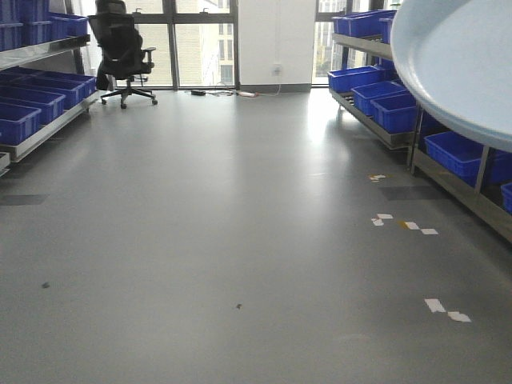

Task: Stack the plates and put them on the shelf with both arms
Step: 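Turn the base away from the table while holding the plates, then drive the base to the shelf of blue bins holding the plates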

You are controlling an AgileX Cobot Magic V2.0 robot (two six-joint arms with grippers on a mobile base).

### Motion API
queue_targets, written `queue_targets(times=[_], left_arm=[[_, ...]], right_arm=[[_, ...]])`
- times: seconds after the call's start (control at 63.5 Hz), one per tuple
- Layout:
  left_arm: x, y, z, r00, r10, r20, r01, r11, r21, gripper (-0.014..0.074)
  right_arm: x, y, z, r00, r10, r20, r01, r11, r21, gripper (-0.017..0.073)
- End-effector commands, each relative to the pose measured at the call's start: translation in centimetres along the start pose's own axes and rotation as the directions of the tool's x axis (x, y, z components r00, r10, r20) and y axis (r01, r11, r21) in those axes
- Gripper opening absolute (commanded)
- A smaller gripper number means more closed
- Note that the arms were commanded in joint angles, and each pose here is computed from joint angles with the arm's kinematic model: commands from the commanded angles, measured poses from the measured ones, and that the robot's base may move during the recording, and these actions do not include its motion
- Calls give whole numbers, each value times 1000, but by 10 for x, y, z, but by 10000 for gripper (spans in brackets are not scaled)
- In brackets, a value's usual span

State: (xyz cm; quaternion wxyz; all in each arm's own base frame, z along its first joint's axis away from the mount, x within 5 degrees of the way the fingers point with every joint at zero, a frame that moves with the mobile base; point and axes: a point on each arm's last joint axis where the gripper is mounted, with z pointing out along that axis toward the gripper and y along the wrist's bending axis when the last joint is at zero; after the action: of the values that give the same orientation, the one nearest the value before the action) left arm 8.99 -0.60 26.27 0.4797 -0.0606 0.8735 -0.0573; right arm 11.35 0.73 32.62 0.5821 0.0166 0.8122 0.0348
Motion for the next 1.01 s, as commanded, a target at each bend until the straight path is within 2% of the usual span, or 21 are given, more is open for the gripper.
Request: queue_targets(times=[0.0, 0.991], left_arm=[[-14, -4, -4, 996, -7, 90, 4, 1000, 31, 90], [-14, -4, -4, 996, -7, 90, 4, 1000, 31, 90]], right_arm=[[-19, 3, -6, 991, -8, 133, 12, 1000, -26, 57], [-19, 3, -6, 991, -8, 132, 12, 1000, -25, 57]])
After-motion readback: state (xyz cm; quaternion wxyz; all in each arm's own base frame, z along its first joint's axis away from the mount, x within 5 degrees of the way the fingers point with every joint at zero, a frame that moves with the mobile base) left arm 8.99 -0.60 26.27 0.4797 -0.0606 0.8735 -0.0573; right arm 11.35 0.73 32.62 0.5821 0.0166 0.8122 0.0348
